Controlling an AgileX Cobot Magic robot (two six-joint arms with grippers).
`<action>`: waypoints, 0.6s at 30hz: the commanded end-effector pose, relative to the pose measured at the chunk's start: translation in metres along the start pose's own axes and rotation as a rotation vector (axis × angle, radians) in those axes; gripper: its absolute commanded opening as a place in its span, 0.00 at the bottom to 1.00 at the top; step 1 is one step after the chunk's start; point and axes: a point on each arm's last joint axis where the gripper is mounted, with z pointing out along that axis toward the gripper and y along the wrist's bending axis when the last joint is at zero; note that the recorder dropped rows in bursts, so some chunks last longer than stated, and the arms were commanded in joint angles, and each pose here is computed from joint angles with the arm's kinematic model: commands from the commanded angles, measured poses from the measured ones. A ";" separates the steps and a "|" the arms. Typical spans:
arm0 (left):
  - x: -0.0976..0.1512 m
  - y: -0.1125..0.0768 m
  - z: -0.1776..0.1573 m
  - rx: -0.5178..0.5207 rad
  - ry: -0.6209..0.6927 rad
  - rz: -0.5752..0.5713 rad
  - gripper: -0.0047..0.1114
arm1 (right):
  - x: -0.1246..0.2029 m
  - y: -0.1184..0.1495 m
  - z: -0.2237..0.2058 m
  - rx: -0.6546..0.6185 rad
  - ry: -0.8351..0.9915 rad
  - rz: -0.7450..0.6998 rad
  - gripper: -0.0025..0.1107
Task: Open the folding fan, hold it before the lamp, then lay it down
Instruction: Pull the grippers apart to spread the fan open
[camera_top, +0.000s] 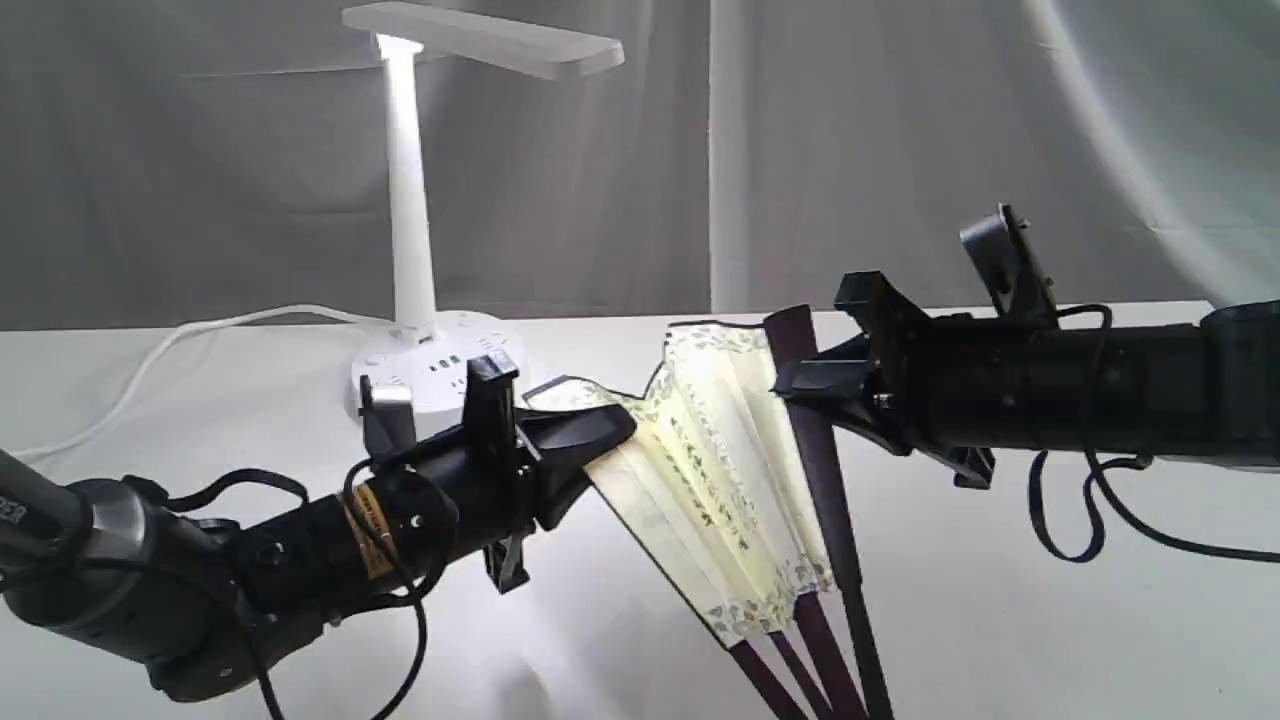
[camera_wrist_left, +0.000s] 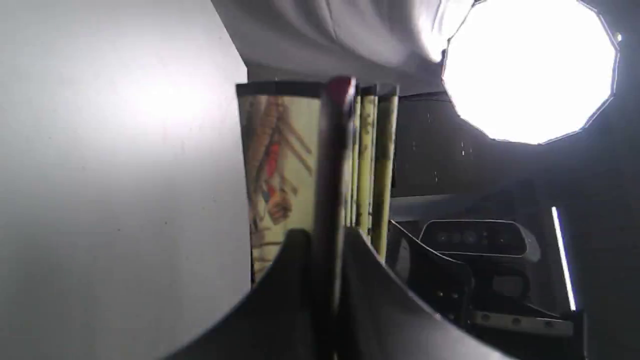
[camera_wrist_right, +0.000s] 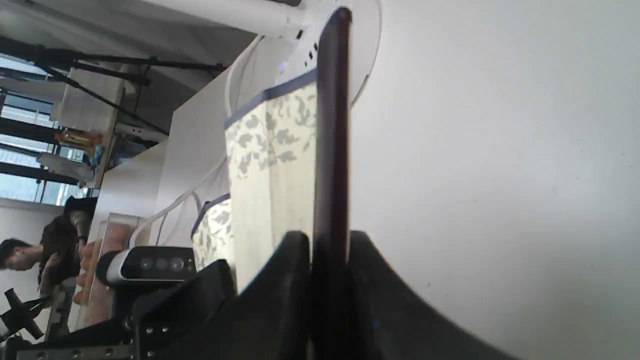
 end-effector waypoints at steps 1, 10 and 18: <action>-0.007 -0.004 -0.003 0.020 -0.031 -0.011 0.04 | -0.003 -0.004 -0.001 0.068 -0.018 -0.075 0.02; -0.017 -0.006 -0.005 0.043 -0.134 -0.050 0.04 | -0.008 -0.012 -0.002 0.160 -0.062 -0.079 0.02; -0.032 -0.005 -0.013 0.045 -0.183 -0.053 0.04 | -0.021 -0.025 -0.017 0.172 -0.108 -0.049 0.02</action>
